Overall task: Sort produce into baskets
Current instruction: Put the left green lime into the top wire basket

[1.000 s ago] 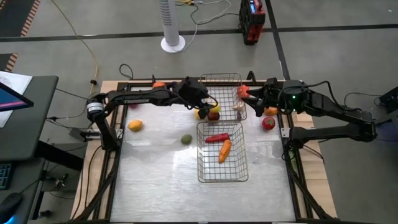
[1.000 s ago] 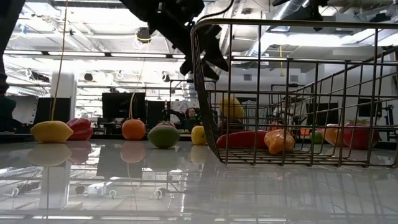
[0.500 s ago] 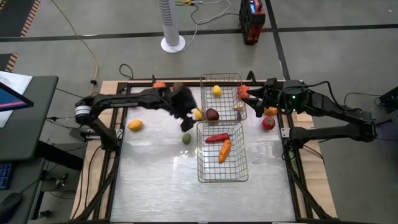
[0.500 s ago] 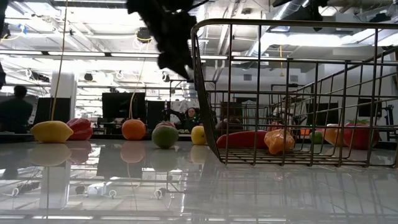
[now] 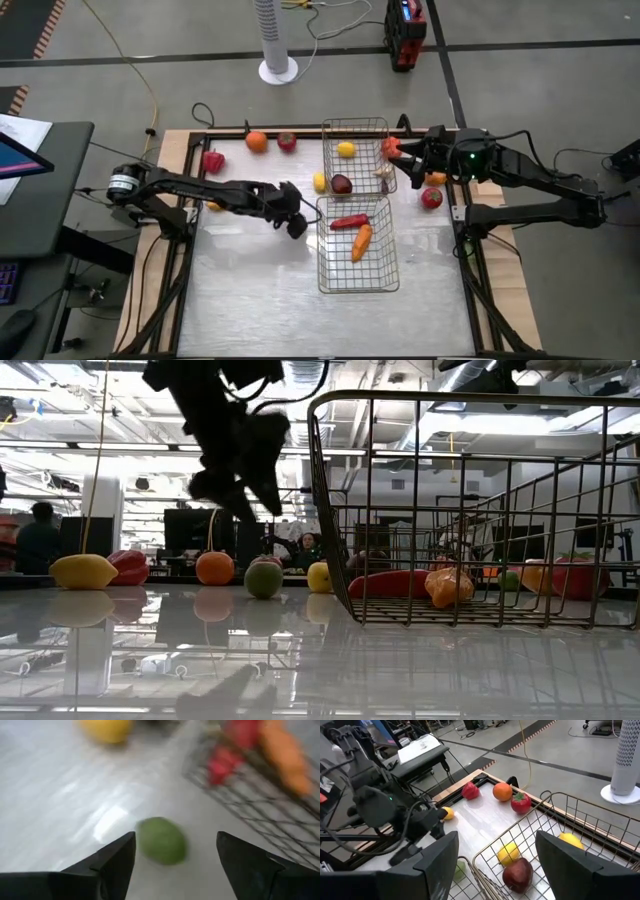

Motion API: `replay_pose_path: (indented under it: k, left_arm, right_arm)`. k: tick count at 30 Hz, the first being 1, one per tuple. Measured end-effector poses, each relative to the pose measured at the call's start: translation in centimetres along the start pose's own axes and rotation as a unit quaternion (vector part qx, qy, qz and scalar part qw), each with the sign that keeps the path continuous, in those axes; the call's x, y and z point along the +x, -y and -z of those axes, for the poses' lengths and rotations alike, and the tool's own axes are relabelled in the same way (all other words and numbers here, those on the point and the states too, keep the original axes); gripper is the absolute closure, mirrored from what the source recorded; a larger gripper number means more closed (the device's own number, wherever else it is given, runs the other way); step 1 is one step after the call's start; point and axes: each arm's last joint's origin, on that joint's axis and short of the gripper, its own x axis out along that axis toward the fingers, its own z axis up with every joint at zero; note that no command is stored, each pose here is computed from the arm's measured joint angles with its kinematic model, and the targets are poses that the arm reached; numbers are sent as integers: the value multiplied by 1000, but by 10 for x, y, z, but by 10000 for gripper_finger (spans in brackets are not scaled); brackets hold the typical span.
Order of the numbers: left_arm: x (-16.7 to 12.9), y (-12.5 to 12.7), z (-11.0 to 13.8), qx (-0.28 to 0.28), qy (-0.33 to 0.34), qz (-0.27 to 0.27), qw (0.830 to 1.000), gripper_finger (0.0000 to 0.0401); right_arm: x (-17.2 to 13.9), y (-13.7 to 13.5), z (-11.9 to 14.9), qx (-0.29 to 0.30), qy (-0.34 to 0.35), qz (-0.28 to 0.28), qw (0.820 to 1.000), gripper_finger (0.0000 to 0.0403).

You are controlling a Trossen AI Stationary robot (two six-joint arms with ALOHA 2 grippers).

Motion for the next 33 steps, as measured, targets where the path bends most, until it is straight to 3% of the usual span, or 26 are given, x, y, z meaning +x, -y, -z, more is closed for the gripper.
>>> replay_pose_path:
  k: [5, 11, 22, 33]
  left_arm:
    - [11, -8, 14, -65, 8, -18, 998, 83]
    - [25, -15, 25, -100, 38, 0, 994, 39]
    - [61, -18, 40, -82, 4, -52, 995, 35]
    - [62, -22, 47, -61, -49, -63, 995, 41]
  right_arm:
    - [0, 0, 0, 3, 0, 0, 1000, 112]
    - [0, 0, 0, 4, 0, 0, 1000, 112]
    - [0, 0, 0, 4, -1, -2, 1000, 112]
    - [0, -2, 1, 7, -6, -9, 1000, 112]
